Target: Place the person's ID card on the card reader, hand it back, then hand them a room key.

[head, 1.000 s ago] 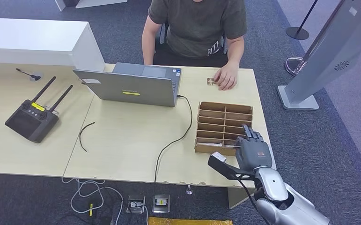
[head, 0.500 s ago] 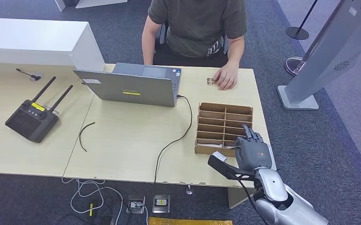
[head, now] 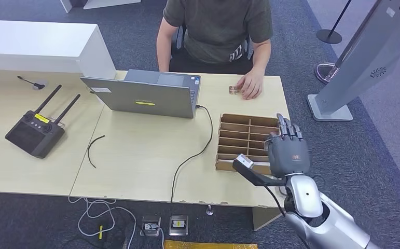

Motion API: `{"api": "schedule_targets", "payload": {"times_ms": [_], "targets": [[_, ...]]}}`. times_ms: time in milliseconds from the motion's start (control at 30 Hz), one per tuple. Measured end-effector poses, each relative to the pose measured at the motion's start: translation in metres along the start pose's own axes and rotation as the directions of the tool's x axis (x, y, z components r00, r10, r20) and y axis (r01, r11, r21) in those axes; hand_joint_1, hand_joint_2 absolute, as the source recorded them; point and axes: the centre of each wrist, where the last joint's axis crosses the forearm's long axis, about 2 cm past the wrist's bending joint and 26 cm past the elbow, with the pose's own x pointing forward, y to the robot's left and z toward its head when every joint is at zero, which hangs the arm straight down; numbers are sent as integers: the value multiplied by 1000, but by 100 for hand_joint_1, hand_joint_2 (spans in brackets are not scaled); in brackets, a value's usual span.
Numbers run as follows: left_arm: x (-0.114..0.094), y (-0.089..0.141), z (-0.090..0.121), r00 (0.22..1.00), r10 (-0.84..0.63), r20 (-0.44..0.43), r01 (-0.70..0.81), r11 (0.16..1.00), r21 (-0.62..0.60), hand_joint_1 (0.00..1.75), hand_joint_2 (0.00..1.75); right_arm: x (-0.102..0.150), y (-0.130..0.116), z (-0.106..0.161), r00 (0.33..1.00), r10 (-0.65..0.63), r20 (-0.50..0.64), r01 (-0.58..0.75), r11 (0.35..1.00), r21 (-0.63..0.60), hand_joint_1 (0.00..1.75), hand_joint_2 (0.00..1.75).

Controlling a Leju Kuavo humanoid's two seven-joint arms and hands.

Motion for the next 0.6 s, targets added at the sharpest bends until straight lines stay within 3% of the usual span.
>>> {"api": "schedule_targets", "payload": {"times_ms": [233, 600], "targets": [[6, 1, -1, 1000, -19, 17, 19, 1000, -2, 0, 0, 2, -47, -32, 1000, -13, 24, 18, 978, -210, 175, 175], [15, 2, -2, 998, -54, 39, 54, 999, -6, 0, 0, 10, -60, -46, 995, -78, 58, 90, 968, -232, 175, 175]]}}
